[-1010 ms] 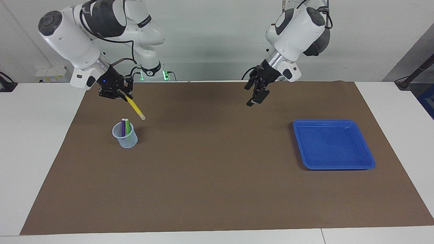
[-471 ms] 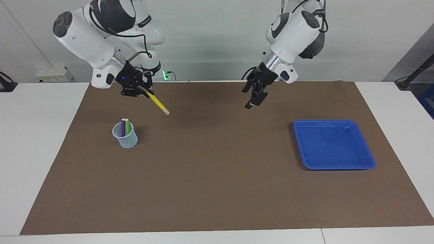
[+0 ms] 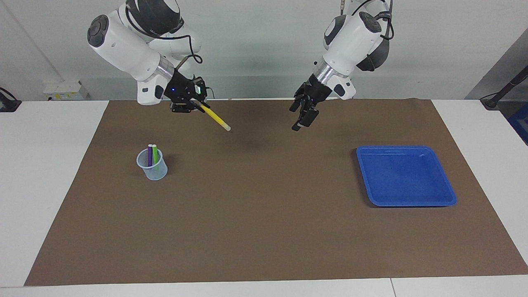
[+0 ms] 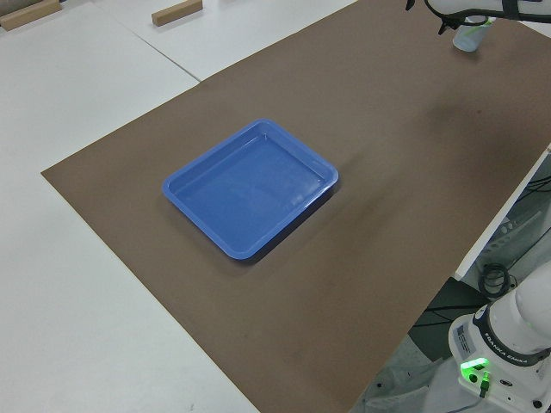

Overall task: Right arm passes pens to left for tray arrangement
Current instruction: 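Lift the yellow pen with the right gripper toward the left gripper, then close the left gripper on the yellow pen held by the right gripper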

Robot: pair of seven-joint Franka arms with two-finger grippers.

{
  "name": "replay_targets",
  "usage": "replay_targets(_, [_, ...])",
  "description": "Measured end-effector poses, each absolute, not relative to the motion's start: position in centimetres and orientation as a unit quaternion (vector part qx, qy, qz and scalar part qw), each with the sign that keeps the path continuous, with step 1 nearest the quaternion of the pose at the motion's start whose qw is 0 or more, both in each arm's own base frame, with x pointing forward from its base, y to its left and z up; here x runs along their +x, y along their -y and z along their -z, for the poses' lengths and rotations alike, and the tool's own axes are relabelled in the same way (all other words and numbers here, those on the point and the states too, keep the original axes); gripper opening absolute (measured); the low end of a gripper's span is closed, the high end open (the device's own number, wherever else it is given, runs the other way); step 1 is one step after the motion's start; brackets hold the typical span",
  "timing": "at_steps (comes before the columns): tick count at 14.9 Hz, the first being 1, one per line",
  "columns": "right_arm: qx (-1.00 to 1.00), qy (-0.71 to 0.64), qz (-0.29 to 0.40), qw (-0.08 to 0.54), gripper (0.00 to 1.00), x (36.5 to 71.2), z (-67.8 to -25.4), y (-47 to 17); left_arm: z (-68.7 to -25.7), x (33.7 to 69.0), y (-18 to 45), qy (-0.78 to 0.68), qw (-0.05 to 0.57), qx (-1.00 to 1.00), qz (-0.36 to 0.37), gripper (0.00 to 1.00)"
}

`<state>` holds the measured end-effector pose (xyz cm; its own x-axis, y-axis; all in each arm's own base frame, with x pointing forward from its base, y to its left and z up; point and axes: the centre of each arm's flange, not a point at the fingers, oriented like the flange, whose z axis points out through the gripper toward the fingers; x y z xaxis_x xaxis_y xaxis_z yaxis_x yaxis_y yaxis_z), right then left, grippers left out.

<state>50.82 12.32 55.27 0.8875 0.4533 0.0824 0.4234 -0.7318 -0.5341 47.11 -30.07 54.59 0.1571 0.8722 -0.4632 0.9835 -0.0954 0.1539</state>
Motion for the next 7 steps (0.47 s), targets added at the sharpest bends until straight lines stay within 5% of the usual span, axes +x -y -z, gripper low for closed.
replay_targets(7, [-0.905, 0.234, -0.003, 0.355, 0.19, 50.8, -54.8, -13.2, -55.6, 44.7, 34.6, -0.654, 0.253, 0.698, 0.144, 1.00])
